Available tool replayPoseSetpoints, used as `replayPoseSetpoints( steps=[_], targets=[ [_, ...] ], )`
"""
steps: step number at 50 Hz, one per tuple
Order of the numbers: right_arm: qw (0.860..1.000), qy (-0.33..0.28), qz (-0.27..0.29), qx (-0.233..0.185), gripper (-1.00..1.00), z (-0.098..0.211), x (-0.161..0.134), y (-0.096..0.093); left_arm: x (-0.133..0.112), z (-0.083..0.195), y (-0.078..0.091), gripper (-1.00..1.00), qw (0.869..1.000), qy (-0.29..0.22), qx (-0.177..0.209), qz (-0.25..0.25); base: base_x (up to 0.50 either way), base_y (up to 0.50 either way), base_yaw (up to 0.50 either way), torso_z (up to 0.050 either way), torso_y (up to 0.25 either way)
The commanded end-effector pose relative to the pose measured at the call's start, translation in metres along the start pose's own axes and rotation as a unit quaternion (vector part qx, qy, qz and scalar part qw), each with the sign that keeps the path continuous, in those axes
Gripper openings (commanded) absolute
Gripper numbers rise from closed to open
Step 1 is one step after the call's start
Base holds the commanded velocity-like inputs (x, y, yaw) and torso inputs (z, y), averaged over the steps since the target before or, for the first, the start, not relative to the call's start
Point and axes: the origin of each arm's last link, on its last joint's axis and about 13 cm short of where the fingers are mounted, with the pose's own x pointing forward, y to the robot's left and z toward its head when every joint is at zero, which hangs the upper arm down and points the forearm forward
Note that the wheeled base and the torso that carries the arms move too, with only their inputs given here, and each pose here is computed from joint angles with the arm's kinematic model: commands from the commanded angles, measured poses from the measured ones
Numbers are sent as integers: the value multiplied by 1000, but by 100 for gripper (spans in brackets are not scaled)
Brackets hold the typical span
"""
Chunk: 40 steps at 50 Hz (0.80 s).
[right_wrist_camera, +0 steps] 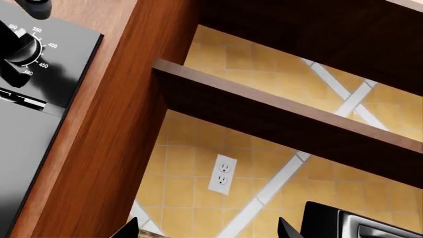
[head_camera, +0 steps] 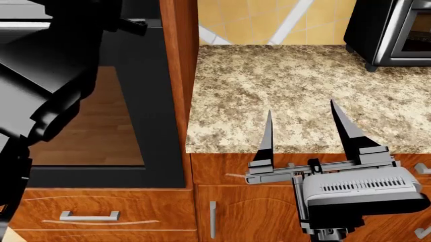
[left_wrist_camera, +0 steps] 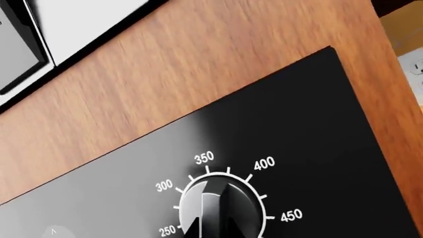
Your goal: Preheat the oven by turning the temperature knob.
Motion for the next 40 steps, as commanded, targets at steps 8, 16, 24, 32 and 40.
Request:
replayPoseSetpoints(
  steps=[8,16,24,32,40],
  targets=[
    [1000,-1,0,0,100,0,0,0,-2,-16,-11,-100,997,4,58,-43,0,0,0,0,0],
    [1000,-1,-1,0,100,1,0,0,0,-20,-11,-100,994,-13,102,-33,0,0,0,0,0],
    [1000,-1,-1,1,100,1,0,0,1,-20,-11,-100,993,-16,112,-34,0,0,0,0,0],
    [1000,0,-1,0,100,1,0,0,3,-19,-8,-100,992,-19,117,-34,0,0,0,0,0],
    [1000,-1,-1,-1,100,1,0,0,3,-20,-7,-100,989,-32,144,-29,0,0,0,0,0]
  ],
)
